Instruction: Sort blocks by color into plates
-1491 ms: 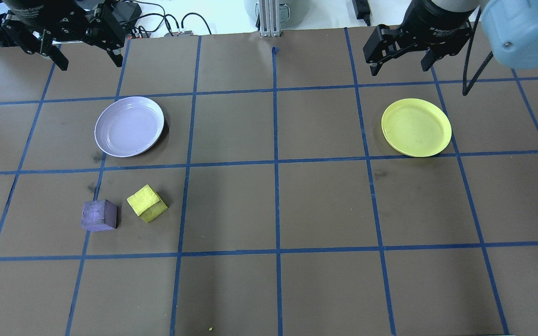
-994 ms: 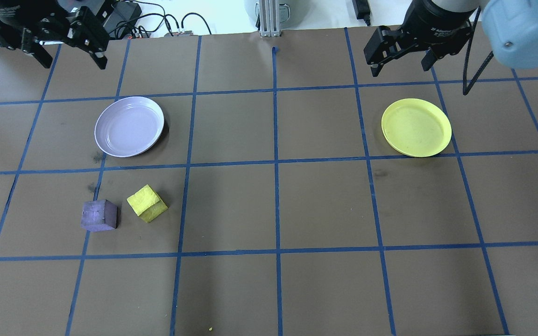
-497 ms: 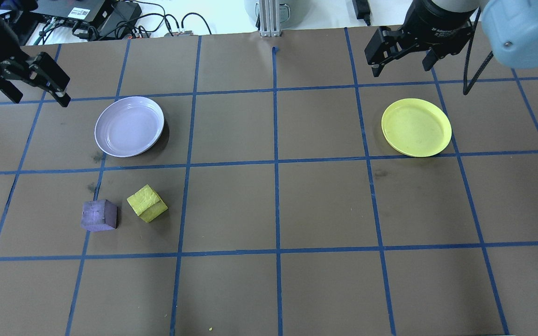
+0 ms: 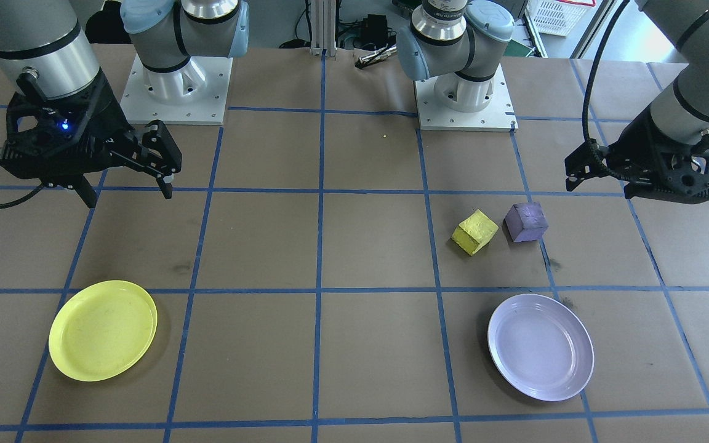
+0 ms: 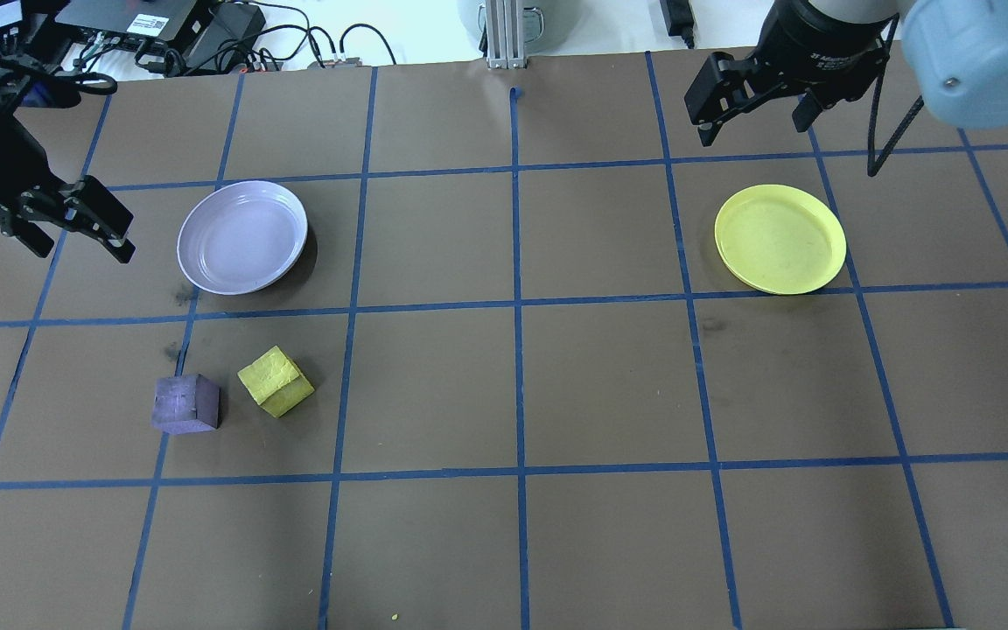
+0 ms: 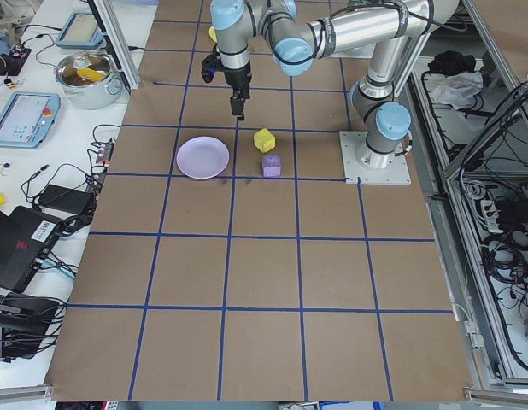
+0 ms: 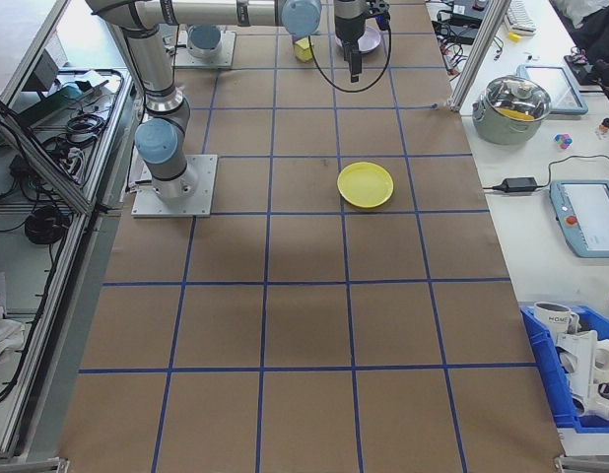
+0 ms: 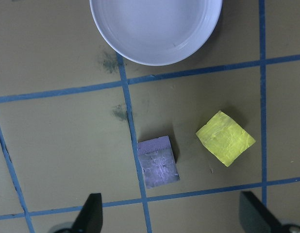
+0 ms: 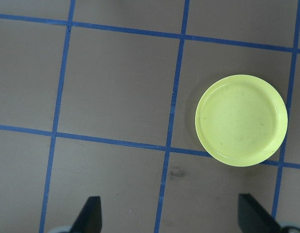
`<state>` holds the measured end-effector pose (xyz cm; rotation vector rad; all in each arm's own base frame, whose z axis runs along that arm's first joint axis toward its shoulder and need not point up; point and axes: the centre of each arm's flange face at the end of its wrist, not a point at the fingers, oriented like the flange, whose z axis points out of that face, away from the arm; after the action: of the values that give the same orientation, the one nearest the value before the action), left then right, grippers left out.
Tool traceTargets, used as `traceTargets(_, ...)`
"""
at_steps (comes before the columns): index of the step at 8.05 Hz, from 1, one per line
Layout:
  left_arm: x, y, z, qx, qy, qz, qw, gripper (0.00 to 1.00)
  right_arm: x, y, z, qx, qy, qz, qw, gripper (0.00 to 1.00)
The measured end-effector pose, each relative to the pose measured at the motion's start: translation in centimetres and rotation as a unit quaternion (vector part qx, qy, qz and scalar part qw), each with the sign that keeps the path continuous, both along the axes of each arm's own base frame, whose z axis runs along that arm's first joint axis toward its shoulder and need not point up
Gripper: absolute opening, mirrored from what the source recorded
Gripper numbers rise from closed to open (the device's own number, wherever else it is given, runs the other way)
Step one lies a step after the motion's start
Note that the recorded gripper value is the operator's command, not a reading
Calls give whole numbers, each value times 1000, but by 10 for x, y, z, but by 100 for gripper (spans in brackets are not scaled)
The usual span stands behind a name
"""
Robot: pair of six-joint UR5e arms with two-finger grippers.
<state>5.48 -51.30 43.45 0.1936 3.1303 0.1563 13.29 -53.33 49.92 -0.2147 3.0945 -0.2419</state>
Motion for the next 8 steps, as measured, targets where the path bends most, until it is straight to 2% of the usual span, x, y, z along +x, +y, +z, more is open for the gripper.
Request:
traceTargets(2, 10, 11, -43, 26, 9, 12, 1000, 100, 0, 0, 0, -1, -1, 1, 1000, 100)
traceTargets(4, 18, 22, -94, 43, 16, 25, 999, 100, 0, -1, -1, -1, -1, 1, 1000, 100)
traceTargets(6, 20, 29, -133, 55, 21, 31, 998, 100, 0, -1, -1, 0, -1, 1, 1000, 100)
traceTargets(8, 24, 22, -162, 61, 26, 33, 997, 100, 1, -1, -4, 5, -3, 2, 1000, 100)
